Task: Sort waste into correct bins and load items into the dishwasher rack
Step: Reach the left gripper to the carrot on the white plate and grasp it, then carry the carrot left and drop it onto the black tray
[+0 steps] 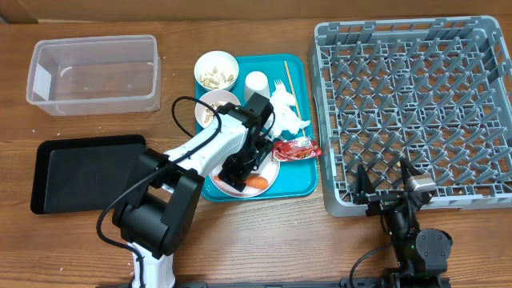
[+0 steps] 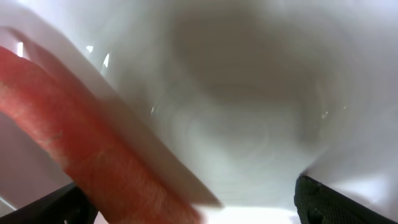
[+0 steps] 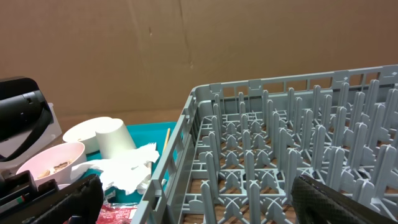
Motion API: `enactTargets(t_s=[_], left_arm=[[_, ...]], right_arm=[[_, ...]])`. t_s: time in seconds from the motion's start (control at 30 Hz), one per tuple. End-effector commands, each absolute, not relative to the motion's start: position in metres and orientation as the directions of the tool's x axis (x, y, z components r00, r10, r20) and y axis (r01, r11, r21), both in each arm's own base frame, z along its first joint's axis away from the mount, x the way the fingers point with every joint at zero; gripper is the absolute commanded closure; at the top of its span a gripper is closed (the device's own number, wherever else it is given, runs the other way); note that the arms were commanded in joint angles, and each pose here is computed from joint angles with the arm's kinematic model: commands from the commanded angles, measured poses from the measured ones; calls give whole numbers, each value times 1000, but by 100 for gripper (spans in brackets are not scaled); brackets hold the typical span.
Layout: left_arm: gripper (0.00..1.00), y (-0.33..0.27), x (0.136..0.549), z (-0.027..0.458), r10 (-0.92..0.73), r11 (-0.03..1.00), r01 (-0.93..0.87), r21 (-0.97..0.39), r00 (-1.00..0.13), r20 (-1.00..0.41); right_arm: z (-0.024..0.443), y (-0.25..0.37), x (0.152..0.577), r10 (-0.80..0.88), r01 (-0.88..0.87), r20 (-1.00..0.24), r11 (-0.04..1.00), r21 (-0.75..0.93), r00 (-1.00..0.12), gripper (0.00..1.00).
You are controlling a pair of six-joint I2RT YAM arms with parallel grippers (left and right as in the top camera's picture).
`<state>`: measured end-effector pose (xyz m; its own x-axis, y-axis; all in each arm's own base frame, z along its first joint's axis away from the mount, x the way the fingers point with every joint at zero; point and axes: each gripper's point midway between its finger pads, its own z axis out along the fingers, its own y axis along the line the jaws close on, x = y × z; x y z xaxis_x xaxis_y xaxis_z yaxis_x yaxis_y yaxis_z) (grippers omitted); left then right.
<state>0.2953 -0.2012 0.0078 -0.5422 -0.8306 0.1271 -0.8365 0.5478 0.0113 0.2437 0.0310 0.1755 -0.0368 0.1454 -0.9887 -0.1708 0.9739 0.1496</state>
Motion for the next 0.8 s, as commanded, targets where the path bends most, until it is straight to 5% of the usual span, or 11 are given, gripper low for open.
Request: enactTargets(t_s=[0.0,0.1,0.27,0.43,0.63,0.77], left_arm=[[3,-190,291,-6,-832,554,-830,71,-549,73],[42,-189,290,-6,-826,563,-823,74,-559,74],[51,-187,286,-6,-826,563,-821,93,-558,76],[91,-187,287,-6,-807,591,-802,87,-586,77],[96,-184,296,2,-727,686,-726,53,-681,86],[96,-191,333,50,-570,816,-570,-96,-821,29]], right_arm=[[173,30,244,150,-165,-988,974,153,-35,0],[173,30,244,150,-165,-988,974,153,-35,0],[173,30,244,150,-165,-988,974,153,-35,0],[173,30,244,150,-165,-988,974,153,-35,0],[173,30,244,150,-165,-988,974,153,-35,0],[173,30,244,150,-165,-988,974,153,-35,0]])
